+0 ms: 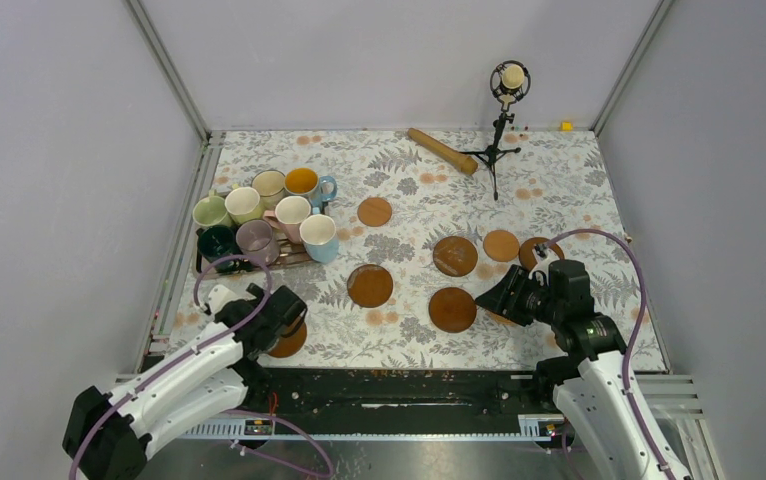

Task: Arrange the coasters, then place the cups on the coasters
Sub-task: Move the coaster to the center of the board.

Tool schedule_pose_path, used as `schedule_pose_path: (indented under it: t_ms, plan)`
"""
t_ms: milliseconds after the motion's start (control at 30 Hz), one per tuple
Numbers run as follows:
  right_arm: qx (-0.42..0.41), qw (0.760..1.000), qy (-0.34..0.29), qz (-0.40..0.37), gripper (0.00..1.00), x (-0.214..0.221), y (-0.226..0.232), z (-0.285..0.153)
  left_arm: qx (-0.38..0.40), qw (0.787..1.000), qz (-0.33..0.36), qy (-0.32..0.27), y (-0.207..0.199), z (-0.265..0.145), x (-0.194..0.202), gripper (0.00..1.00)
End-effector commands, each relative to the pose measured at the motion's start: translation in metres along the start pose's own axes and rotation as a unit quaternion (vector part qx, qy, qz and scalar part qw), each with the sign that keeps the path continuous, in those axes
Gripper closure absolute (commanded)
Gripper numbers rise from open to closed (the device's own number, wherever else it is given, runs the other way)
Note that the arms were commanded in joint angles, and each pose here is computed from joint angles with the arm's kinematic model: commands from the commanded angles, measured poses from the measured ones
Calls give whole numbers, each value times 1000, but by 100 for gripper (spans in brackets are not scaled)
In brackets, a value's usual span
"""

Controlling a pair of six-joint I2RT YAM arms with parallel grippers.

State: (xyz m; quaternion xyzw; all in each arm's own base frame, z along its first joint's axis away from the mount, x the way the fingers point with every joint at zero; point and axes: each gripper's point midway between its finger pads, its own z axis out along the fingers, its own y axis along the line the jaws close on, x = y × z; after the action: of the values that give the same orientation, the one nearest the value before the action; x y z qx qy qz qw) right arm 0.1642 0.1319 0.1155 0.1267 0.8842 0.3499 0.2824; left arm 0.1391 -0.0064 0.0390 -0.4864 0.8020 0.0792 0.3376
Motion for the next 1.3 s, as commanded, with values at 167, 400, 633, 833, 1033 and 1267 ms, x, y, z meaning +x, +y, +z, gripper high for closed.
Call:
schedule_pose_path:
  t_ms: [167,400,633,833,1033,1267]
  plan:
    - [-16,1000,15,-14,45,2,5,3,-21,999,8,22,-15,3,7,4]
    - [-12,1000,16,-15,45,2,2,6,-14,999,14,32,-19,0,9,4]
    - [-15,1000,20,-12,45,2,3,9,24,996,17,89,-39,-10,27,9]
    - [-13,1000,16,-10,45,3,0,9,36,992,33,114,-45,-11,38,15]
    - [-13,1000,19,-5,45,5,-1,11,41,985,47,158,-45,-14,58,24]
    - [-15,1000,18,-4,45,5,0,11,60,979,63,185,-52,-23,68,37]
